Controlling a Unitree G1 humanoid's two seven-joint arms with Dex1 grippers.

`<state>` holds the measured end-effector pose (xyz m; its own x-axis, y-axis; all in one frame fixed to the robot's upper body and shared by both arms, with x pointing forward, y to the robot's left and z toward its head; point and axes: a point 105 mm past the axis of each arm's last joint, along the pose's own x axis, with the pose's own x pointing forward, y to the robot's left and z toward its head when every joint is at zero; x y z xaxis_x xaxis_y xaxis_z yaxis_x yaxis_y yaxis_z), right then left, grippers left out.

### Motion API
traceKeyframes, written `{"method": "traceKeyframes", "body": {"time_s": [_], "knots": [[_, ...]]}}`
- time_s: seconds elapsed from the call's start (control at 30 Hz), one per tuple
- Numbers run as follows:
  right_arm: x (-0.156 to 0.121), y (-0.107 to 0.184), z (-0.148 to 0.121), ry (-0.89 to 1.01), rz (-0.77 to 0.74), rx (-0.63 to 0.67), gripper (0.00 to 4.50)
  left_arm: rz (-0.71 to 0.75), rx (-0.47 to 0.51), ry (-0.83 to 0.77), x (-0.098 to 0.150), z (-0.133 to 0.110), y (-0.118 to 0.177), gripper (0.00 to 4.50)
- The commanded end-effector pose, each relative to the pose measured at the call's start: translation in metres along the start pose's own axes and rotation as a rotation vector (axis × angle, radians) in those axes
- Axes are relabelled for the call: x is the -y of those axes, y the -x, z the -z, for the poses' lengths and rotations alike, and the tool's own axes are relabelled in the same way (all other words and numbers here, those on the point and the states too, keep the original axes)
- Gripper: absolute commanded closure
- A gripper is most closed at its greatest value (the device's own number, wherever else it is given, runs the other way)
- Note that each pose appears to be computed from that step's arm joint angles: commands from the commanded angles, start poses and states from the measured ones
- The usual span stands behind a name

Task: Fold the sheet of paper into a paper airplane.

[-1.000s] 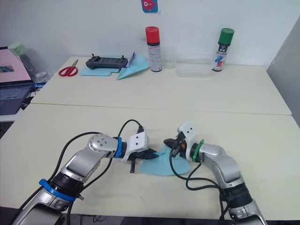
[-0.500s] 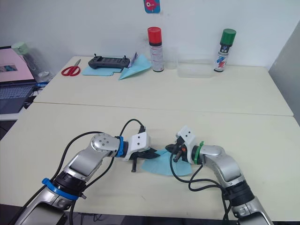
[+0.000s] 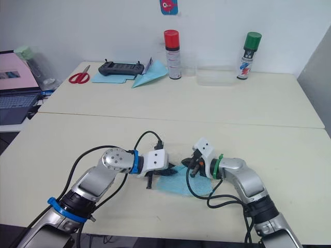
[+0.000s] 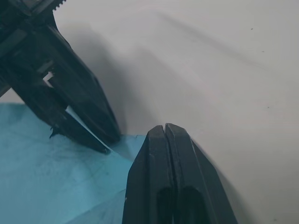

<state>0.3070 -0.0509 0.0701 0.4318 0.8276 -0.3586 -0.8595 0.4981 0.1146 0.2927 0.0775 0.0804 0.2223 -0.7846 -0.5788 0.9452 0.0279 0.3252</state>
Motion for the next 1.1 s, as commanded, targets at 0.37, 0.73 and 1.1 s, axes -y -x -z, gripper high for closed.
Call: {"method": "traceKeyframes", "body": {"time_s": [0.37, 0.73, 1.1], "knots": [[0.002, 0.004, 0.000, 0.011, 0.016, 0.000, 4.50, -0.046, 0.064, 0.087, -0.007, -0.011, 0.020, 1.65], [0.002, 0.004, 0.000, 0.010, 0.018, -0.001, 4.50, -0.048, 0.129, 0.135, -0.007, -0.018, 0.019, 2.25], [0.003, 0.003, -0.002, 0.008, 0.017, 0.005, 4.50, 0.021, 0.095, 0.103, 0.010, -0.015, 0.006, 4.49]]}}
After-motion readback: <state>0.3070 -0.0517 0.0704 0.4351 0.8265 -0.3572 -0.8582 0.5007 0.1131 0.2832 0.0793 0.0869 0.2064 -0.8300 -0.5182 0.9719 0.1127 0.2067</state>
